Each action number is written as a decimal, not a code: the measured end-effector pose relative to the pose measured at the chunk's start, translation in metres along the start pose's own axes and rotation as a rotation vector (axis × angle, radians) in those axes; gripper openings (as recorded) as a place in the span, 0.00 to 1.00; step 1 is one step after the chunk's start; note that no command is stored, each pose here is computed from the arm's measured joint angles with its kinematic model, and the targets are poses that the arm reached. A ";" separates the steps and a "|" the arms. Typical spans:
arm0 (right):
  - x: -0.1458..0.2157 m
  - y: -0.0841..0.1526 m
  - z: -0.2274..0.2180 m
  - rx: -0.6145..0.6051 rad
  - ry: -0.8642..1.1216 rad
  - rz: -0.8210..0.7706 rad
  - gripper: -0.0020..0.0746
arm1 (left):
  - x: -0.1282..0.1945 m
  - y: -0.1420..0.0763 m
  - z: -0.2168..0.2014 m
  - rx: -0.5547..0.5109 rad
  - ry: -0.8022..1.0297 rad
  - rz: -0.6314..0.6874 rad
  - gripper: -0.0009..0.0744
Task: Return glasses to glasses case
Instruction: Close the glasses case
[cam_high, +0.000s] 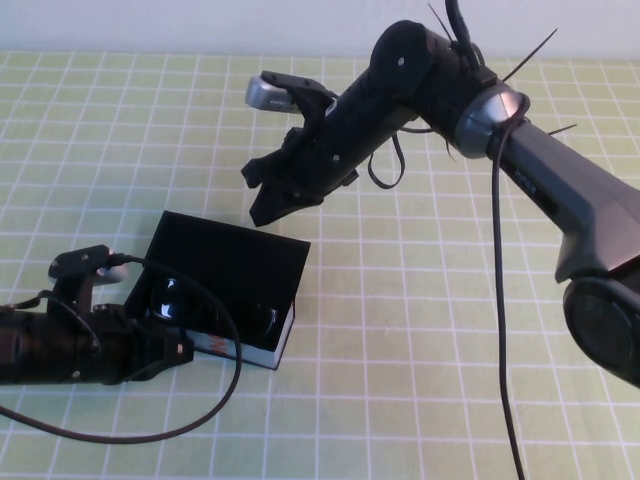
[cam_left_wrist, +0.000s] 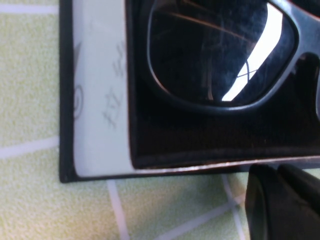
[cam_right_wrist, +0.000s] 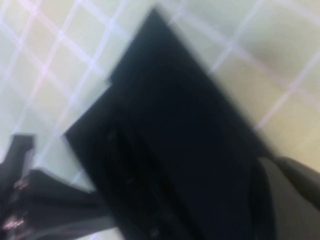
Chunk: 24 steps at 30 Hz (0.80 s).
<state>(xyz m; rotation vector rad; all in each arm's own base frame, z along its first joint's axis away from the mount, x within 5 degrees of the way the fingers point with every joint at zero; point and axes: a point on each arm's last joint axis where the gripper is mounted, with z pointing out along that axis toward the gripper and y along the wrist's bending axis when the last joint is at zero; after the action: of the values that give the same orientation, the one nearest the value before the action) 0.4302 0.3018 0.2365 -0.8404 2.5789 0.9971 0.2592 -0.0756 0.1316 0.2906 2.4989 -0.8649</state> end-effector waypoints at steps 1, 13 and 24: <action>0.002 0.005 0.000 -0.012 0.006 -0.006 0.01 | 0.000 0.000 0.000 0.000 0.000 0.000 0.01; 0.004 0.009 0.007 0.018 -0.022 -0.032 0.01 | 0.000 0.001 0.000 -0.014 0.000 0.002 0.01; 0.014 -0.039 0.020 0.187 0.044 0.069 0.01 | 0.000 0.001 0.000 -0.015 -0.001 0.002 0.01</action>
<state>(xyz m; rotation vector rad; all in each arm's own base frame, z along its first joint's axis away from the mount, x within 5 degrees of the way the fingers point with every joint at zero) 0.4429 0.2864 0.1955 -0.7377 2.7031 0.7474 0.2600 -0.0745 0.1311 0.2882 2.5030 -0.8446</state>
